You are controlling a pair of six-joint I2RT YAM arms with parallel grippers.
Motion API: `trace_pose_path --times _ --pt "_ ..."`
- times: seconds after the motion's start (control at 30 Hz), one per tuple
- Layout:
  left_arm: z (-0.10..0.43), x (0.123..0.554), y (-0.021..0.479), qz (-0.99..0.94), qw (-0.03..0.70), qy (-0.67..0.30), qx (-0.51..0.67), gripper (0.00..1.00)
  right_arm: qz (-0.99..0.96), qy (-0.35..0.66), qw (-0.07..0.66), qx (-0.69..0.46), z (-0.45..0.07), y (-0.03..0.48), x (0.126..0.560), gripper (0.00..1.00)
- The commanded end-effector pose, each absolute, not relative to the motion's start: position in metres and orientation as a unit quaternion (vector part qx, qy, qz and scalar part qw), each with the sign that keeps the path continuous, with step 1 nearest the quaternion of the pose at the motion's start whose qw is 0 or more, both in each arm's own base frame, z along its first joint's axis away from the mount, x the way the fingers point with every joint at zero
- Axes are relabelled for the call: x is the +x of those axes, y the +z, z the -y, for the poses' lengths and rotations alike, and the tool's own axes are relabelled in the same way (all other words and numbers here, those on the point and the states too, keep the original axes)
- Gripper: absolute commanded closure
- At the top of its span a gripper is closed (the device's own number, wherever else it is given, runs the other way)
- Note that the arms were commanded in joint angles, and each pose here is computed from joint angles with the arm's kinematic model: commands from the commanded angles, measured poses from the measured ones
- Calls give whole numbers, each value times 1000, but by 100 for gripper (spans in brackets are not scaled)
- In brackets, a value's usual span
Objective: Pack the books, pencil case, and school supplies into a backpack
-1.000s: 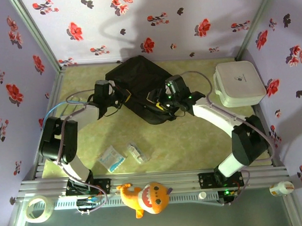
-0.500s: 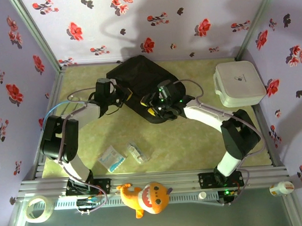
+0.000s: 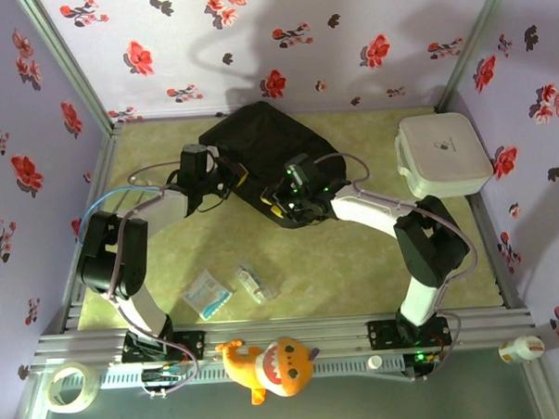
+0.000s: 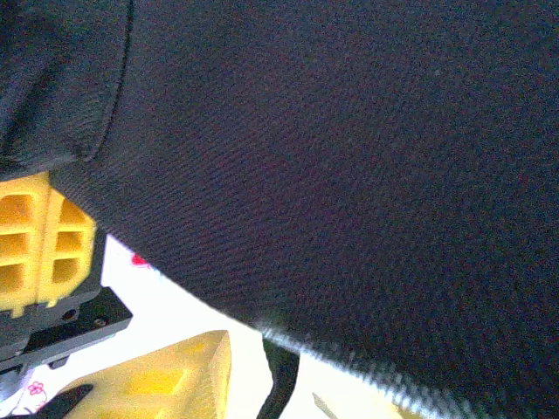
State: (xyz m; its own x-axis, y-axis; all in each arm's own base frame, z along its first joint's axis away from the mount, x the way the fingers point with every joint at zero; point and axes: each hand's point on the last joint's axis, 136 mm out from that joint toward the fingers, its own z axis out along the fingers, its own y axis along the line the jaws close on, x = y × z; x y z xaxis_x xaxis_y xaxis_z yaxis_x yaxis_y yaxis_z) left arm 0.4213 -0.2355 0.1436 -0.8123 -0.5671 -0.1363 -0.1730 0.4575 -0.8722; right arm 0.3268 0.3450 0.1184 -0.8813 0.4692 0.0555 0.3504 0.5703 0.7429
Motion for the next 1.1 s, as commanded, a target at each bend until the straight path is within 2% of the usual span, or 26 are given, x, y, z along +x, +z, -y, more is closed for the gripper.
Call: trace_pose_path --times 0.0,0.17,0.6,0.67,0.9,1.07 --pt "254 422 172 -815 222 -507 -175 100 -884 394 93 235 -344 124 335 64" --pt "254 424 173 -814 222 -507 -175 100 -889 381 110 230 -337 127 337 69" --pt "255 424 170 -817 220 -504 -174 100 -886 382 122 231 -327 135 337 72" --pt "254 424 168 -817 218 -504 -175 100 -886 380 126 233 -322 136 337 76" --pt "254 425 166 -819 218 -502 -174 100 -890 368 138 230 -308 136 333 99" --pt "254 426 164 -820 217 -500 -175 100 -902 344 152 214 -295 132 328 100"
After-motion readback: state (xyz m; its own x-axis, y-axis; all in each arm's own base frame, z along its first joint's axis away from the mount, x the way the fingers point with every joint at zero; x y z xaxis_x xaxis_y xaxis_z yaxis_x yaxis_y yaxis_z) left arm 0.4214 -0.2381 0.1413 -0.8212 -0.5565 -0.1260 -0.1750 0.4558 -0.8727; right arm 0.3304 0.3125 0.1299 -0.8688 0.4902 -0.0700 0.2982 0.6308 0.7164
